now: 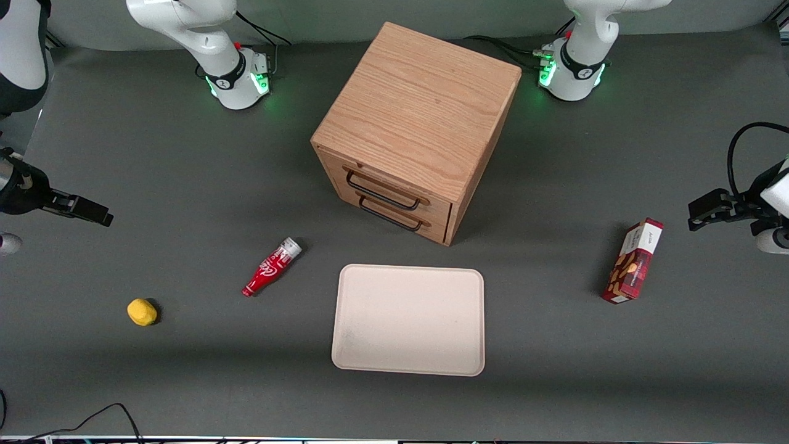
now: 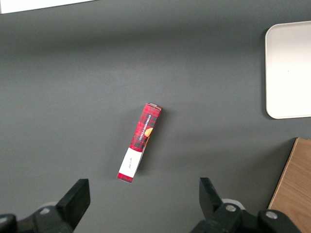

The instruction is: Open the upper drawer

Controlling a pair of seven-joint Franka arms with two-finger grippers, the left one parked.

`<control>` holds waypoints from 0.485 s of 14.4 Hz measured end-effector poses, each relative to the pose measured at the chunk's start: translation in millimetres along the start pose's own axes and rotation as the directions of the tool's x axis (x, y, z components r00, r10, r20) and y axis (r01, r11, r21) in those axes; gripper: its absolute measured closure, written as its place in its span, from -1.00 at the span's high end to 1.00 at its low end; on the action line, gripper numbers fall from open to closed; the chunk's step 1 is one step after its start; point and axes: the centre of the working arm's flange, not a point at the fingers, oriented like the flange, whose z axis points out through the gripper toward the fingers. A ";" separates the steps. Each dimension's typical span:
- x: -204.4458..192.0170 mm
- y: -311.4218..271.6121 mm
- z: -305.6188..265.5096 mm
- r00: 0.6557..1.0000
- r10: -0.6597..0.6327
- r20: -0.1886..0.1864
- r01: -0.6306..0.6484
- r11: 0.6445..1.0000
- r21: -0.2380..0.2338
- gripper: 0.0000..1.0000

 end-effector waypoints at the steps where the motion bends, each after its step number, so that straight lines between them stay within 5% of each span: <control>1: -2.8 -11.3 -0.8 1.000 -0.022 -0.002 0.022 1.000 -0.001 1.00; 7: -42.4 -125.1 -6.0 0.971 -0.240 0.001 0.240 0.971 -0.014 1.00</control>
